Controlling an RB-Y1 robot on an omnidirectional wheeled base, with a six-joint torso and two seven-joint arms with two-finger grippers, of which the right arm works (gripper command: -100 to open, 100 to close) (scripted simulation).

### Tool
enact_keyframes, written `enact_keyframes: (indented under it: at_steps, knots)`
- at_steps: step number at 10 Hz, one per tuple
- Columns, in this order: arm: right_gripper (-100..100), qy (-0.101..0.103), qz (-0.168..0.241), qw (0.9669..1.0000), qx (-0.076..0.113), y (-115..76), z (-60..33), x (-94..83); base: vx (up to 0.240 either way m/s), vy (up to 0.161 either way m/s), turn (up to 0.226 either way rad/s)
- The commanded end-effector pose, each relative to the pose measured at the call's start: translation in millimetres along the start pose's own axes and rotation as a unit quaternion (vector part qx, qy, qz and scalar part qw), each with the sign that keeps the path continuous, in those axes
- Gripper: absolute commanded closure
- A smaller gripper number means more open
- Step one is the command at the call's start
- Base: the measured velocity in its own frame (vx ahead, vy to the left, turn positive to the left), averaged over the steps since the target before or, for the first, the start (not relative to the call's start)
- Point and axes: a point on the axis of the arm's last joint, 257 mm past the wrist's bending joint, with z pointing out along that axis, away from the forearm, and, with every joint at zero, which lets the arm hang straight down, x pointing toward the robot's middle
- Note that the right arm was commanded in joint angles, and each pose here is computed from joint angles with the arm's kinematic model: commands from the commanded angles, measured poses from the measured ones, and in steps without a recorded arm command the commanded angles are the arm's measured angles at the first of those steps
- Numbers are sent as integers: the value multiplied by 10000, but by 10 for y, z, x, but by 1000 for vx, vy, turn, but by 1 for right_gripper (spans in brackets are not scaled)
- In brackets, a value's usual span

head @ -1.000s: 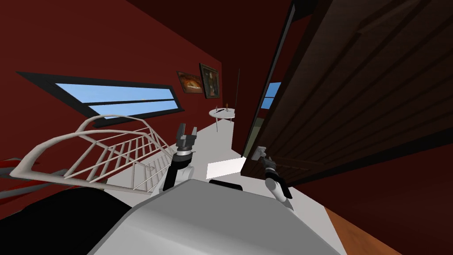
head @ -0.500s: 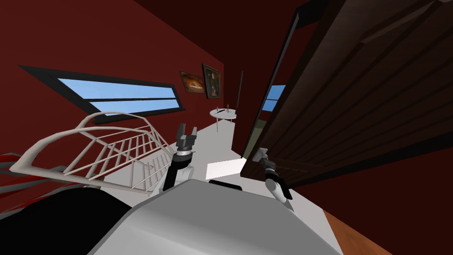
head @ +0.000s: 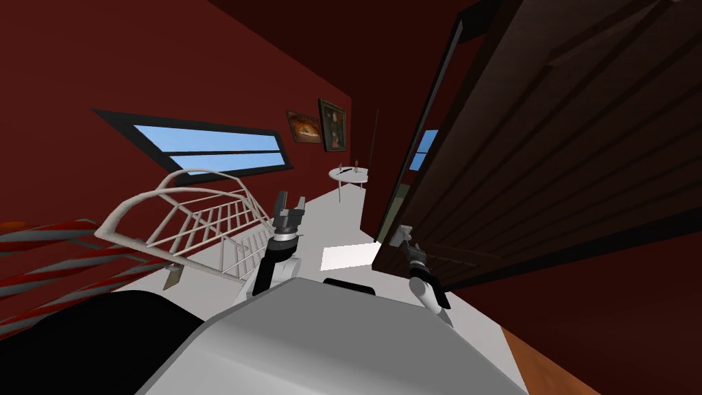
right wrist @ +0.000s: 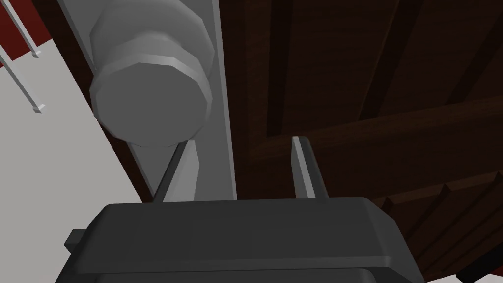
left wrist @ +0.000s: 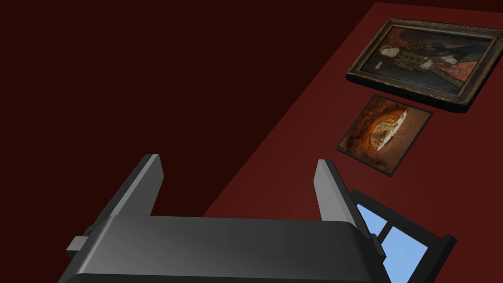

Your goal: Pull the door open

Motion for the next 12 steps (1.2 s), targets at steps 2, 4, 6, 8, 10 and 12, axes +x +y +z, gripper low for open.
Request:
enact_keyframes:
  at_steps: [2,4,6,8,10,12]
  knots:
    - [-100,159,56,9998,131,-185,2,79,-171,-93,169]
    - [-100,244,83,9995,186,-275,-10,112,-159,-62,162]
    - [-100,349,119,9990,257,-385,-30,152,-176,-87,180]
    - [-100,430,150,9985,313,-470,-47,184,-205,-92,149]
    - [-100,440,151,9984,330,-485,-43,180,-147,-60,80]
    - [-100,447,179,9988,84,-112,27,166,167,16,218]
